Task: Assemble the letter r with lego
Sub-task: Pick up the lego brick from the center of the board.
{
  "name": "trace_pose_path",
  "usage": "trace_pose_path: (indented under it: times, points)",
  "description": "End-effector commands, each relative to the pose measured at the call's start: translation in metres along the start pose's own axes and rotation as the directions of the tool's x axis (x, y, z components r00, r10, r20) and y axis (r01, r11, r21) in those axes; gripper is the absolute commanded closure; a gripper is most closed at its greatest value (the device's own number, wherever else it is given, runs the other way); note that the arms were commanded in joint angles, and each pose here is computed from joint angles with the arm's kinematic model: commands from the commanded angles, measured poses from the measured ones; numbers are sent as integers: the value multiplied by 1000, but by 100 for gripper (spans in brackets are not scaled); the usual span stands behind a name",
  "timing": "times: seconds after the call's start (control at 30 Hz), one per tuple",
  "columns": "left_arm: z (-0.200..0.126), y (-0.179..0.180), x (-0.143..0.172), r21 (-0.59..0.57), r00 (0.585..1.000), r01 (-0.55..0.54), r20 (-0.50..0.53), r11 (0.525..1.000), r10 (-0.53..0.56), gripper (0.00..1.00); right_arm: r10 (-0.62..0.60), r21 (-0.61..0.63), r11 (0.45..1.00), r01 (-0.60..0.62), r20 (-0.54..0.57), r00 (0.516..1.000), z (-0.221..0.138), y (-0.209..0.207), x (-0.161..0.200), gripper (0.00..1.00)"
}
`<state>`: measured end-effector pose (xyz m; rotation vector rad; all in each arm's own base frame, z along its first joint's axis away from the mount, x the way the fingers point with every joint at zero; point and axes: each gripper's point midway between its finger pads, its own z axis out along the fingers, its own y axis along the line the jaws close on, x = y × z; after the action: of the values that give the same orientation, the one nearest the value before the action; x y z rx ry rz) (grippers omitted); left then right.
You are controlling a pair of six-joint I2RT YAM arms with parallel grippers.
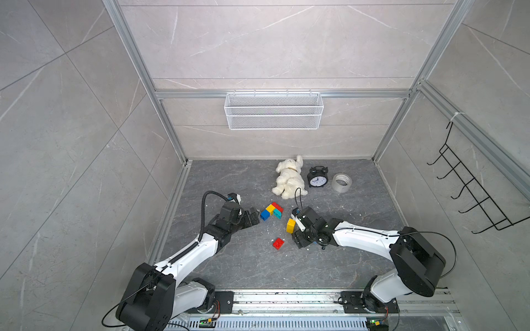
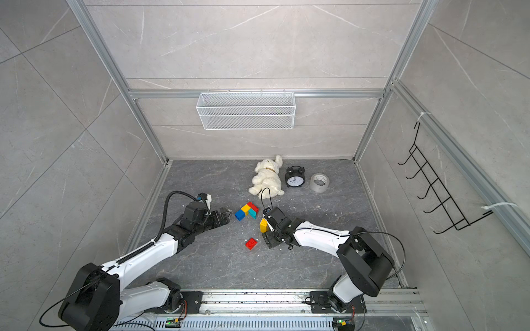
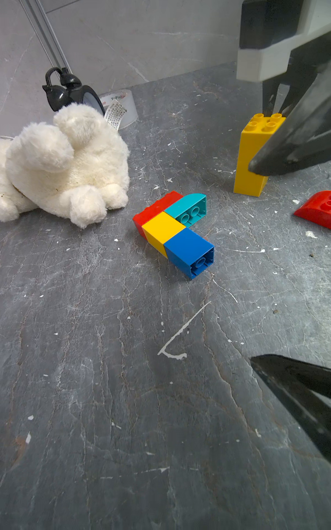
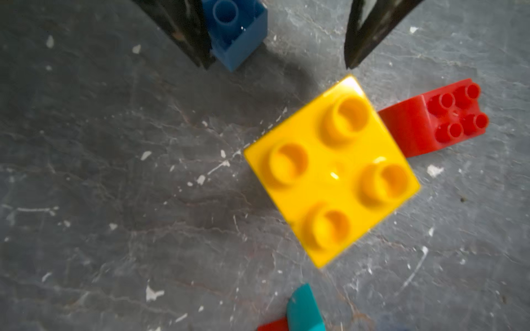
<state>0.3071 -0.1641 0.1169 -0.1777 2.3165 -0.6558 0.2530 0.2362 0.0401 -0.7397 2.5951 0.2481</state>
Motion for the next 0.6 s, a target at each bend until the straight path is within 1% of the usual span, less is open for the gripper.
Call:
trace_pose_path:
  times: [0.0, 0.17, 0.33, 0.37, 0.47, 0.57]
  points:
    - [-8, -4, -14, 4, 998, -27, 55, 1000, 26, 0, 44, 27, 999, -43, -29, 999, -10, -7, 12, 28]
    - [-4, -5, -13, 6, 998, -36, 43, 999, 35, 0, 93, 52, 995, -90, -46, 995, -21, -12, 20, 31]
    - [2, -8, -13, 23, 999, -36, 29, 999, 35, 0, 176, 133, 978, -159, -126, 976, -18, -23, 39, 35]
    - [3, -9, -12, 24, 999, -36, 27, 999, 36, 0, 191, 142, 974, -173, -124, 974, -19, -24, 40, 35]
    - [5, -9, -12, 27, 999, -35, 23, 999, 34, 0, 227, 202, 957, -207, -84, 970, -26, -36, 38, 31]
    - [6, -9, -10, 29, 999, -37, 14, 999, 37, 0, 278, 266, 928, -260, -31, 960, -37, -48, 33, 18]
